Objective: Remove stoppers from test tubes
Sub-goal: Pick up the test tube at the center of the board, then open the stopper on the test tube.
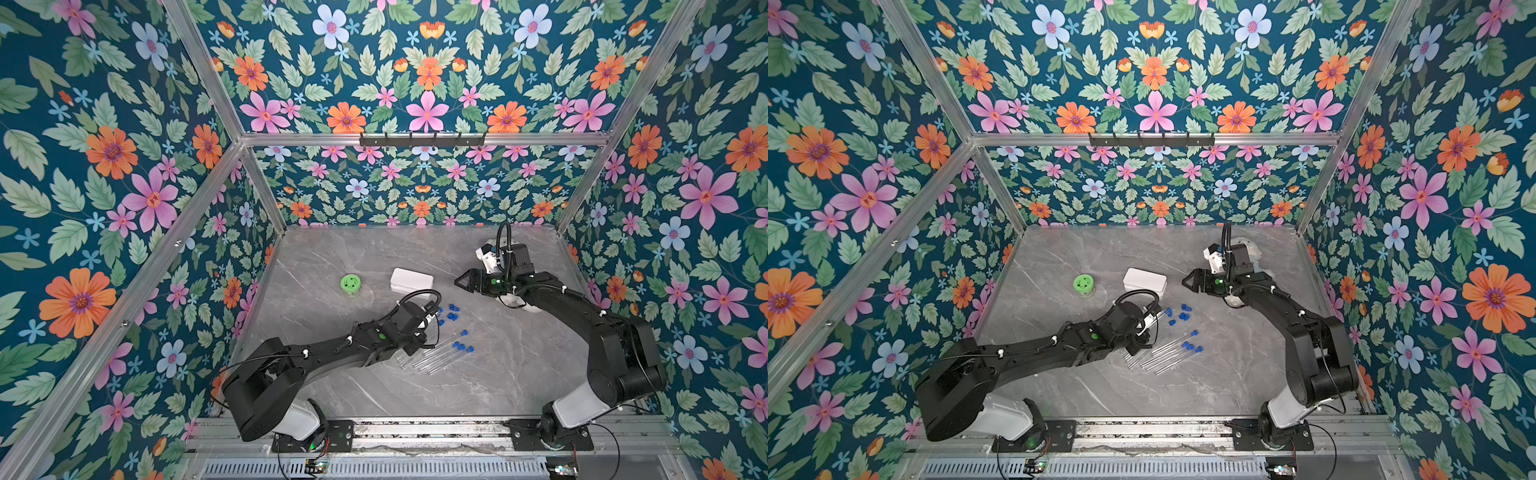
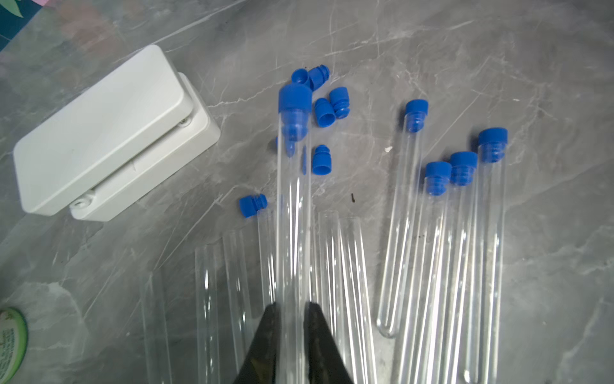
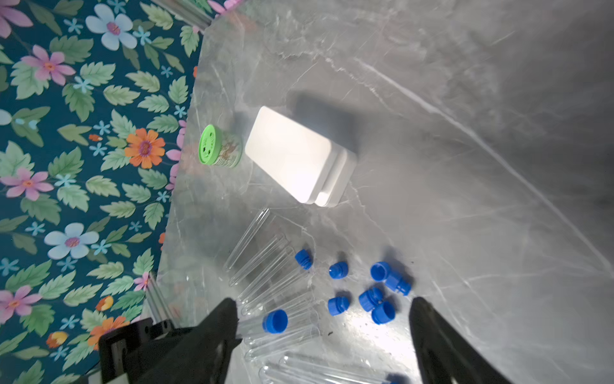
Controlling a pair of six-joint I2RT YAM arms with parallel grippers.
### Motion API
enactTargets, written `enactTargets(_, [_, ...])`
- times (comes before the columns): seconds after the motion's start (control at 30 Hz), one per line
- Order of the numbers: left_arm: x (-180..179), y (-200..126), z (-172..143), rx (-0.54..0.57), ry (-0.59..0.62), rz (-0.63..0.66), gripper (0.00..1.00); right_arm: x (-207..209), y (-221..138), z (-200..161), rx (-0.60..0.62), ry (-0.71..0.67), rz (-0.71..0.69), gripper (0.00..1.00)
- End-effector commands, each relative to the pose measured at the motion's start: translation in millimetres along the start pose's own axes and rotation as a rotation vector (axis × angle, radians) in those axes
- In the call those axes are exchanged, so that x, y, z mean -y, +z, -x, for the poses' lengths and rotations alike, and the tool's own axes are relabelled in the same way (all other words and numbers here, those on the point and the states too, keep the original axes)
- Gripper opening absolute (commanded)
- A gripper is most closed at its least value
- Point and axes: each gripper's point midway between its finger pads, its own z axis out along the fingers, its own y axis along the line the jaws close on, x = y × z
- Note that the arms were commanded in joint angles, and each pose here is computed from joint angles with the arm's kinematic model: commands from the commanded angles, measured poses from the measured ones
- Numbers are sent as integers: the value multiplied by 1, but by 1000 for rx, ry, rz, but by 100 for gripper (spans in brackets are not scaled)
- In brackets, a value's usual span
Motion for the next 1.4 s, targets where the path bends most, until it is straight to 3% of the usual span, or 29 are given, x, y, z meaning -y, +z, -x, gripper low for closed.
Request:
enactTargets(0.0, [-8, -6, 5, 36, -25, 41, 4, -18, 9, -8, -59, -29, 92, 77])
enactTargets(0.37, [-20, -8, 5, 52, -48, 72, 2, -34, 48, -42, -267, -32, 173, 72])
enactTargets(1.37, [-23, -5, 9, 69, -52, 61, 2, -60, 61, -54, -345, 35, 372, 53])
